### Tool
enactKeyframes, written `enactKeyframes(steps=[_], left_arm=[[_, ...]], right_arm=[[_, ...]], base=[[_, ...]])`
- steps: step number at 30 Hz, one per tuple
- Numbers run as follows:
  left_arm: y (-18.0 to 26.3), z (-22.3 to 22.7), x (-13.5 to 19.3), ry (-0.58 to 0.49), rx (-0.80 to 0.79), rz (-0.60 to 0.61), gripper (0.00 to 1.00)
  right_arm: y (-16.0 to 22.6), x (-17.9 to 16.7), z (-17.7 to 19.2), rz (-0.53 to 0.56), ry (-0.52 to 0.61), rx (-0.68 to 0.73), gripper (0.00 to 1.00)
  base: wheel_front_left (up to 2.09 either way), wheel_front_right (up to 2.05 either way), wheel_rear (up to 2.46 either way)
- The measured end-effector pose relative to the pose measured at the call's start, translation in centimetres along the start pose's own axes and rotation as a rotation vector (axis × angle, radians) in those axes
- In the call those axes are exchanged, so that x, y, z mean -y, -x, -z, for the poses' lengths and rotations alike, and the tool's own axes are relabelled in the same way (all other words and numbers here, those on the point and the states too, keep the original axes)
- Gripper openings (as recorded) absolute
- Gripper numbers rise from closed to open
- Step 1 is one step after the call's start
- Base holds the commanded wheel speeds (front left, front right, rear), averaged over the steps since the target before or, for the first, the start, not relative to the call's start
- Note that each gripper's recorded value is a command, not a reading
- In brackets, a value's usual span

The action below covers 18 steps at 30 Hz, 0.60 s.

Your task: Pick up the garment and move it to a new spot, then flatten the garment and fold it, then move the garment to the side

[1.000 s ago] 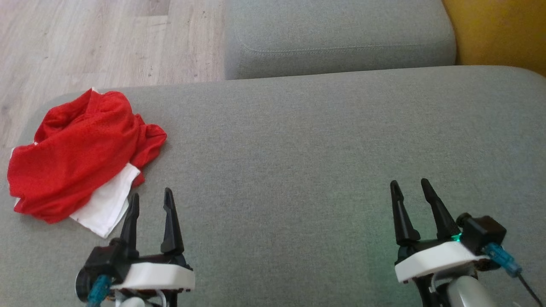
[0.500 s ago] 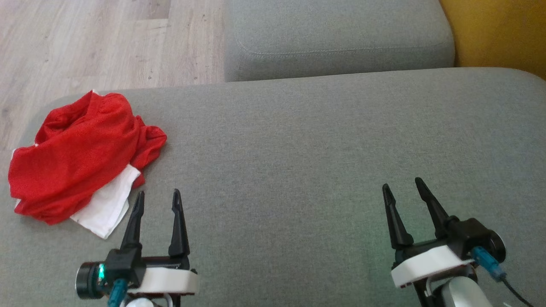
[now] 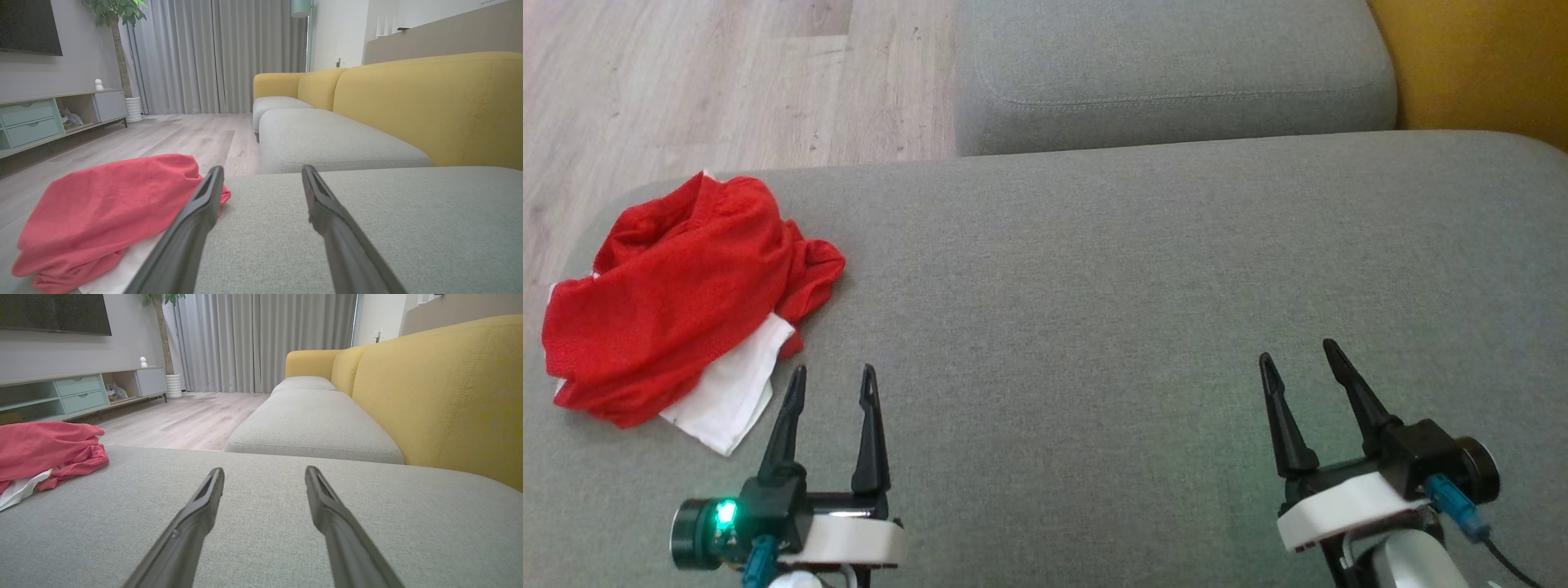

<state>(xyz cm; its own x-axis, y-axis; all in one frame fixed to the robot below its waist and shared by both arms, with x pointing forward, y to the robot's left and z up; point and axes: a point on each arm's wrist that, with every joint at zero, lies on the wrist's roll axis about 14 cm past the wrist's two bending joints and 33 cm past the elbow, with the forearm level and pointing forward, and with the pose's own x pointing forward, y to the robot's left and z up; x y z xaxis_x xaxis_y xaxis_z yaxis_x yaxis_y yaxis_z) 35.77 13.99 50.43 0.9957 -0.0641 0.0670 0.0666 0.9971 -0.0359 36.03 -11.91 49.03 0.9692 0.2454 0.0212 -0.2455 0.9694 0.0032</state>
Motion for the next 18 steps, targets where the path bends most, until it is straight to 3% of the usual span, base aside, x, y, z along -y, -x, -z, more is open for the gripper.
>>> enactKeyframes(steps=[9,18], left_arm=[[0.2,-0.2,-1.0,0.006,0.006,-0.034,1.0],[2.1,-0.3,-5.0,-0.007,0.003,-0.176,1.0]], right_arm=[[-0.6,-0.9,0.3,-0.033,0.005,-0.011,1.0],[-2.8,-4.4,0.9,-0.151,0.005,-0.026,1.0]], base=[[0.0,0.0,0.0],[0.0,0.0,0.0]])
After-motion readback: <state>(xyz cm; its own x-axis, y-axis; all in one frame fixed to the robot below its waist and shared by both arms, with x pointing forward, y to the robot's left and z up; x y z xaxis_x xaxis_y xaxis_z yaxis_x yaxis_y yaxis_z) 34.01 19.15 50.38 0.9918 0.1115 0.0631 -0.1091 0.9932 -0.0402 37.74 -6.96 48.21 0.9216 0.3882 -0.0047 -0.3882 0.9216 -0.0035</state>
